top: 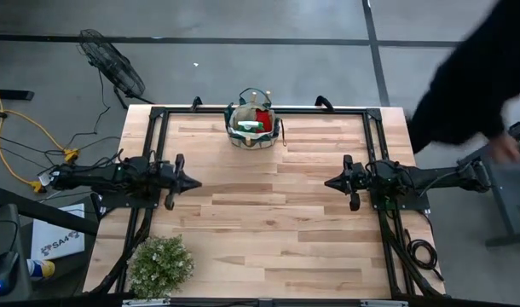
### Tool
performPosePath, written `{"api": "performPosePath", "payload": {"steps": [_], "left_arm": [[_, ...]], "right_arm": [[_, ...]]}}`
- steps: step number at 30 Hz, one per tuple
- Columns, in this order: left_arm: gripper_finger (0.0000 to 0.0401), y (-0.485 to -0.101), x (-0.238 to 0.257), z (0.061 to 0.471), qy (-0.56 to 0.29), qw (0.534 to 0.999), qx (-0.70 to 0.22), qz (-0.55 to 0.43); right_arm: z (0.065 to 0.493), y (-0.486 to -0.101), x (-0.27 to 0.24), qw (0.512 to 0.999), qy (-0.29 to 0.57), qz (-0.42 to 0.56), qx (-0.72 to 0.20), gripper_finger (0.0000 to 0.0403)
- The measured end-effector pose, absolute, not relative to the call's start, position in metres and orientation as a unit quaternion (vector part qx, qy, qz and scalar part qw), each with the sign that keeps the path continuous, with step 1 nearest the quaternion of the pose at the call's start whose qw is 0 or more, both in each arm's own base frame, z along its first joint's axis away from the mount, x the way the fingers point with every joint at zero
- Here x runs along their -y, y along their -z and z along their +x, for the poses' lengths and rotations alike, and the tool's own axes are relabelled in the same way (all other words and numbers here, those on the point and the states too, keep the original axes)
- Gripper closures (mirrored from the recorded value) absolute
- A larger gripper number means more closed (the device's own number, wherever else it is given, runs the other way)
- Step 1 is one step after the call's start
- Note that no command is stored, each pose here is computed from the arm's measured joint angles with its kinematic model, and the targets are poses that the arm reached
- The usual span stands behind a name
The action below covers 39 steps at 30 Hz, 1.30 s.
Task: Pick & Place Garden tools in Gardening bag
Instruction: Return to Home Position
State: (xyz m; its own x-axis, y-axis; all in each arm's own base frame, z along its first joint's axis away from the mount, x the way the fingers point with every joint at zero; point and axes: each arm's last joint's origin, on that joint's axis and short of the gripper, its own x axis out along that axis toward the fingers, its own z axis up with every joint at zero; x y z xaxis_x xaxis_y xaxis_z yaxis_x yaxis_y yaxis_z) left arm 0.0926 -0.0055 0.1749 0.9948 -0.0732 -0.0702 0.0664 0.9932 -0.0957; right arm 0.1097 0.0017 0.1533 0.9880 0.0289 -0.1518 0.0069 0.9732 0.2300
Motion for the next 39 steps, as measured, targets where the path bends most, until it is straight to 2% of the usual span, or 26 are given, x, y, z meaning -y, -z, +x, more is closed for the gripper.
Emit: {"api": "performPosePath", "payload": {"steps": [14,24,39], "left_arm": [[0.0401,-0.1693,0.0103,0.0966,0.116,0.993,0.014,-0.009],[0.0401,-0.1678,0.0063,0.0975,0.047,0.998,0.006,-0.041],[0.0401,-0.1681,0.0062,0.0975,0.044,0.998,0.007,-0.042]], "right_arm": [[0.1097,-0.153,-0.0018,0.99,-0.006,0.116,-0.078,0.04],[0.1097,-0.1529,-0.0018,0.99,-0.006,0.116,-0.078,0.04],[0.1097,-0.1528,-0.0018,0.99,-0.006,0.116,-0.078,0.04]]}}
